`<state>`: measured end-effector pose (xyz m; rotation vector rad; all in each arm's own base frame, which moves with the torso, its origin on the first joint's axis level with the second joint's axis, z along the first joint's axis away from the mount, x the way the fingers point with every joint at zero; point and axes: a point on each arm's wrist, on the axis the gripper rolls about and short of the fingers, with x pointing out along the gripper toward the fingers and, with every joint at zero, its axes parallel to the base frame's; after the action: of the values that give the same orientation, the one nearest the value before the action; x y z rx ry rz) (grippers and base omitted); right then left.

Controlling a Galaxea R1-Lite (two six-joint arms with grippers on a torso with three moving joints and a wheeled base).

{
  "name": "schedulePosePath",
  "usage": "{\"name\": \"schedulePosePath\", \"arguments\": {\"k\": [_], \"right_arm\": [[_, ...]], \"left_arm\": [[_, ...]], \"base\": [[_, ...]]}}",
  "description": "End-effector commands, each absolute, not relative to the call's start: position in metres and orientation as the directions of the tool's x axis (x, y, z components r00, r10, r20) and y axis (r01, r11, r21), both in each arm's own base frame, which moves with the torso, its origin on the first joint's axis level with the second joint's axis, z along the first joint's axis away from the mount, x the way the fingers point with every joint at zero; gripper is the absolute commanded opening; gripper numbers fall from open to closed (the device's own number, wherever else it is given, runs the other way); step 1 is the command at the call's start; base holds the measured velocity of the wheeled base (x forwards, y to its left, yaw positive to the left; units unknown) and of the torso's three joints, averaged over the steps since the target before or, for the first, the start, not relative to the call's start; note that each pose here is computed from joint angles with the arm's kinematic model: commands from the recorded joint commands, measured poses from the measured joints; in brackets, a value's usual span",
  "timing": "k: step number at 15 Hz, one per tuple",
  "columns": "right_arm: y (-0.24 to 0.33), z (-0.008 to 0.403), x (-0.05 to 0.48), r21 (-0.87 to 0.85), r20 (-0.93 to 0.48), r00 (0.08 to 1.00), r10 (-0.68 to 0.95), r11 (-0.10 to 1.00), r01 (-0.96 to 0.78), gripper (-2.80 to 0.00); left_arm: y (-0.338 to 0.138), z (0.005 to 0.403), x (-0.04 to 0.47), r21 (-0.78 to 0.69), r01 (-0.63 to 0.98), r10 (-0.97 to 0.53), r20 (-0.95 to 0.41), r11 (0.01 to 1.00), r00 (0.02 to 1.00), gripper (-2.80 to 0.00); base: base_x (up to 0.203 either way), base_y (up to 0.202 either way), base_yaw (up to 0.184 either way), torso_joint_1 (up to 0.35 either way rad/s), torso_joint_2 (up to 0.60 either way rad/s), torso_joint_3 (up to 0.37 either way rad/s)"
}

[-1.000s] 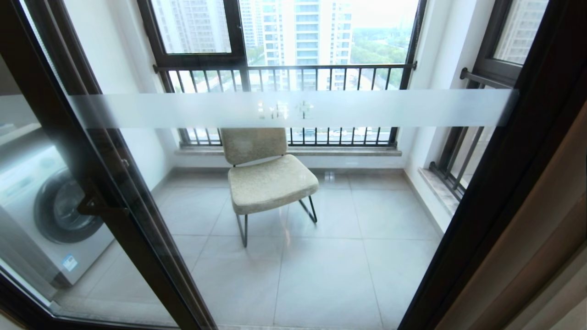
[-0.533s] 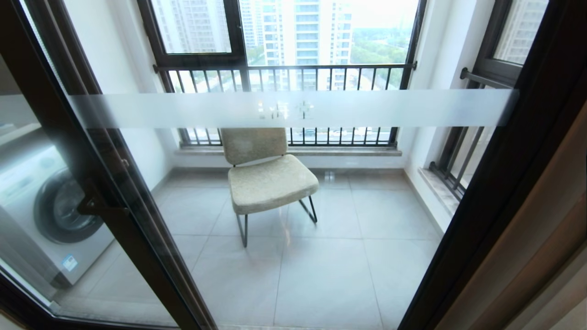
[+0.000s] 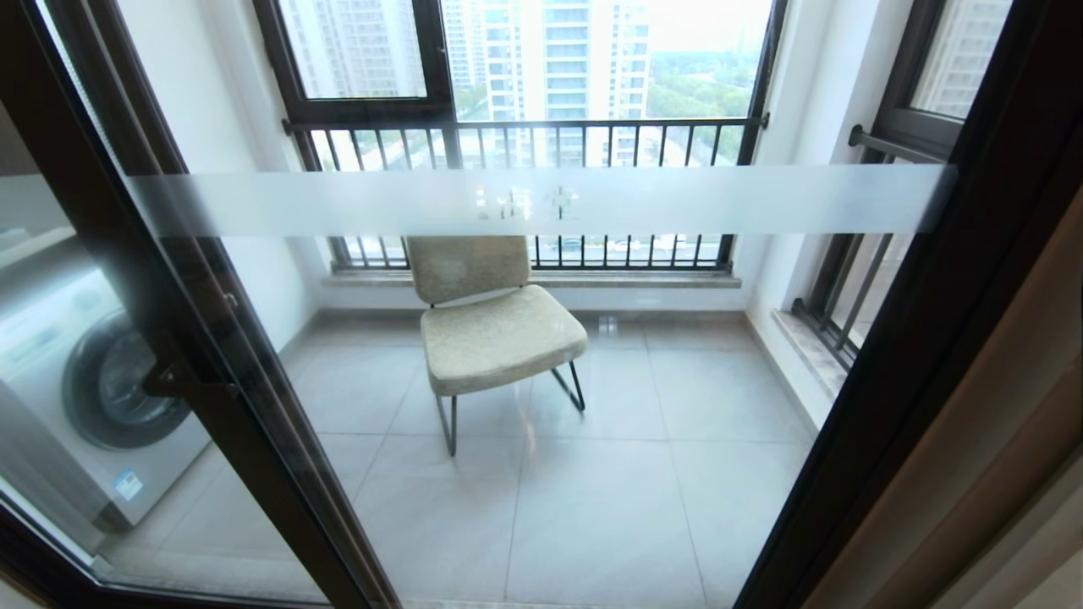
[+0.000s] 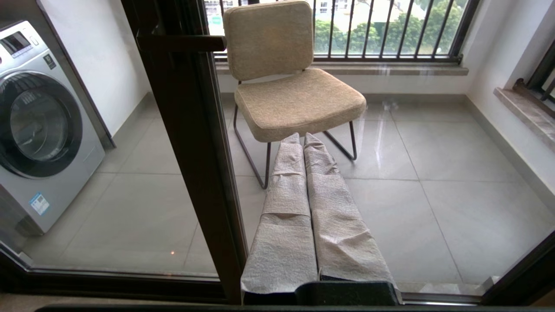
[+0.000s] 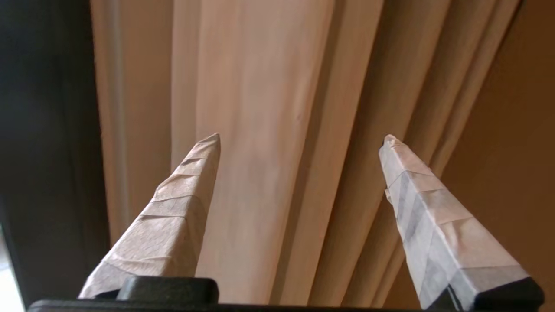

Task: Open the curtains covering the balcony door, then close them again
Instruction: Close the inner curtains on both sides

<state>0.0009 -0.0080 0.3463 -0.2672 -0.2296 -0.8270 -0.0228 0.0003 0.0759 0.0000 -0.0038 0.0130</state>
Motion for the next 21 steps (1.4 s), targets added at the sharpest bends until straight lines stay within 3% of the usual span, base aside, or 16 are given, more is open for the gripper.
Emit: {"name": "schedulePosePath", "arguments": {"k": [1,11,18,19,21], "right_arm": [[-0.022,0.362,0.022,-0.135,0.287,0.633,-0.719,0.623,0.770,0.00],[-0.081,0.394,0.106,-0.010,0.211,0.666,-0.715,0.680,0.733,0.00],[-0.108,0.419,0.152,0.019,0.333,0.767,-0.548,0.817,0.576,0.00],[-0.110,0.420,0.155,0.013,0.342,0.778,-0.527,0.831,0.557,-2.80],[-0.110,0.419,0.157,0.009,0.340,0.791,-0.508,0.843,0.537,-2.80]], "left_arm": [[0.000,0.076,-0.023,0.000,-0.014,0.014,0.005,1.000,1.000,-2.80],[0.000,0.076,-0.023,-0.001,-0.014,0.014,0.005,1.000,1.000,-2.80],[0.000,0.076,-0.023,0.000,-0.014,0.014,0.005,1.000,1.000,-2.80],[0.000,0.076,-0.023,0.000,-0.014,0.014,0.005,1.000,1.000,-2.80],[0.000,0.076,-0.023,0.000,-0.014,0.014,0.005,1.000,1.000,-2.80]], "base": [[0.000,0.000,0.000,0.000,0.00,0.000],[0.000,0.000,0.000,0.000,0.00,0.000],[0.000,0.000,0.000,0.000,0.00,0.000],[0.000,0.000,0.000,0.000,0.00,0.000],[0.000,0.000,0.000,0.000,0.00,0.000]]}}
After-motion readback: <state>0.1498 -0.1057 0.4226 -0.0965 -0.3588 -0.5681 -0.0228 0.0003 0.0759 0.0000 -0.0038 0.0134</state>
